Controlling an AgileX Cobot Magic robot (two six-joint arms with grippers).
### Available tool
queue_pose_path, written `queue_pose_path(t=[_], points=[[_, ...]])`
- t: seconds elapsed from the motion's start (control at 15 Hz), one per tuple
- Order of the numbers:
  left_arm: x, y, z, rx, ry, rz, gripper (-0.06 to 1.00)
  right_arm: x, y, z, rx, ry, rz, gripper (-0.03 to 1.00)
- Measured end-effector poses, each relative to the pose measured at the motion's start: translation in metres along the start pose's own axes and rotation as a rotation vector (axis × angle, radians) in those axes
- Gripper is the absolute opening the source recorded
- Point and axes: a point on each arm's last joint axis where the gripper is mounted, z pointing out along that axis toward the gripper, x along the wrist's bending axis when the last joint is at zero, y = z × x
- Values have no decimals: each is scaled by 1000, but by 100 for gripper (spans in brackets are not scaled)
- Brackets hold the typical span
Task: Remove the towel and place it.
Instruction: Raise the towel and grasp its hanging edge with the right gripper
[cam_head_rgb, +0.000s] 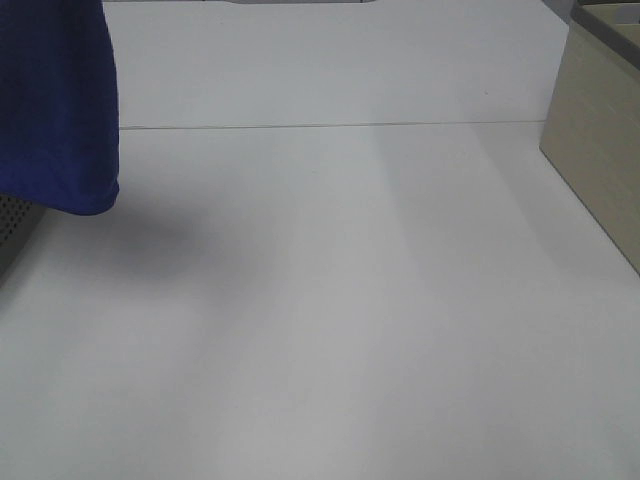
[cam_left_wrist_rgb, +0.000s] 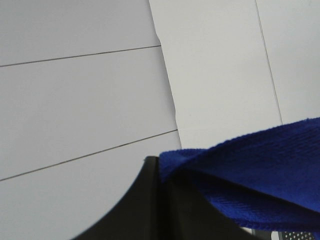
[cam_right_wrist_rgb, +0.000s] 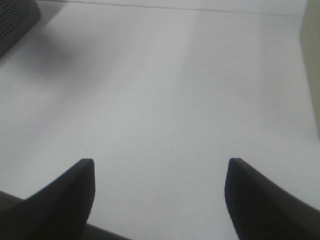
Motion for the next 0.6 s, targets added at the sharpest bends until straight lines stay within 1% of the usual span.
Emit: queue_pose_path(t=[0.07, 0.13, 0.2, 0.27, 0.33, 0.47, 0.6], points=[[2, 8, -1, -28, 27, 10, 0, -1, 13, 11, -20, 52, -17, 71], [5, 14, -2, -54, 58, 17, 0, -3, 28, 24, -37, 116, 4, 71], [9, 18, -2, -73, 101, 19, 0, -5, 40, 36, -62, 170, 32, 71], [14, 20, -3, -87, 157, 18, 0, -7, 54, 54, -83, 257, 68, 71], [16, 21, -4, -94, 180, 15, 0, -9, 62, 65, -100, 308, 69, 71], [18, 28, -5, -130, 204, 4, 0, -15, 73, 91, -134, 391, 21, 71], [19, 39, -8, -171, 217, 7, 0, -21, 85, 115, -222, 471, -15, 69]])
